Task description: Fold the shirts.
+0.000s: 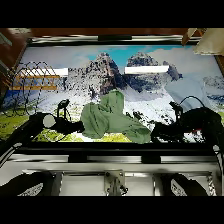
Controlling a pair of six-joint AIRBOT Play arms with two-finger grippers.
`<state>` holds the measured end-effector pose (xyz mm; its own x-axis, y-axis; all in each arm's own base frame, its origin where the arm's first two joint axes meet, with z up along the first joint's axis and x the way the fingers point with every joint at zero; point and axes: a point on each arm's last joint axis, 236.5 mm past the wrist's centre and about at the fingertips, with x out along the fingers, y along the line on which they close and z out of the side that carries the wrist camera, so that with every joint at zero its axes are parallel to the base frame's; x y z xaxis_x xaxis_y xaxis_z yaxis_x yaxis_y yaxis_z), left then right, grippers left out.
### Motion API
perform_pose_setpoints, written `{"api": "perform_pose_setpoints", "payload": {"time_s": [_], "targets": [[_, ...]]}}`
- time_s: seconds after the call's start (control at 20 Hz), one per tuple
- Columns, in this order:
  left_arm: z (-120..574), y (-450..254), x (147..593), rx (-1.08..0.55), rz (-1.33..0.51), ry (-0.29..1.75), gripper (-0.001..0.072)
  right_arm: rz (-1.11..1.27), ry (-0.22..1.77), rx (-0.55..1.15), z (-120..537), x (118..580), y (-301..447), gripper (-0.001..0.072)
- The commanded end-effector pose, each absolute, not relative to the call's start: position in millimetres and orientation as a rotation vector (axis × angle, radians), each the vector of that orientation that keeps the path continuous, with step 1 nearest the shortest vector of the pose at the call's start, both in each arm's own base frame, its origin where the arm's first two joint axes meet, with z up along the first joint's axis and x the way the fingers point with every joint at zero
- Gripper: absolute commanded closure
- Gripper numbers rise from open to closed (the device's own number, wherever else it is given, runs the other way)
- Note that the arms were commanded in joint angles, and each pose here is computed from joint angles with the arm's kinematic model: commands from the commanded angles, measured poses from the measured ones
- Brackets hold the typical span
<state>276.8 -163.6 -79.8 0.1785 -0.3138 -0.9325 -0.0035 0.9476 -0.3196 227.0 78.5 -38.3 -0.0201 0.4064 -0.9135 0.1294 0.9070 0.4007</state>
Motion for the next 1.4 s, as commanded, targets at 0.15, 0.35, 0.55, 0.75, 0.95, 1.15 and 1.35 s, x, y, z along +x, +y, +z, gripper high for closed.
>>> {"api": "perform_pose_setpoints", "payload": {"time_s": [0.15,0.35,0.55,0.75,0.95,1.15,1.35], "targets": [[-80,-177,301,-0.375,-0.219,1.298,0.0606,0.246,1.636,0.395,-79,235,112,0.0086],[-58,-184,315,-0.392,-0.244,1.245,0.0678,0.244,1.710,0.373,-103,229,115,0.0086],[-31,-189,328,-0.402,-0.273,1.178,0.0678,0.274,1.728,0.348,-103,224,115,0.0086],[-19,-190,331,-0.367,-0.308,1.142,0.0678,0.340,1.811,0.245,-87,210,107,0.0086],[-3,-190,332,-0.355,-0.331,1.098,0.0678,0.314,1.791,0.184,-84,220,95,0.0086],[4,-190,332,-0.358,-0.338,1.078,0.0678,0.257,1.670,0.211,-90,250,95,0.0087],[7,-190,334,-0.361,-0.339,1.068,0.0678,0.280,1.675,0.273,-94,252,111,0.0087]]}}
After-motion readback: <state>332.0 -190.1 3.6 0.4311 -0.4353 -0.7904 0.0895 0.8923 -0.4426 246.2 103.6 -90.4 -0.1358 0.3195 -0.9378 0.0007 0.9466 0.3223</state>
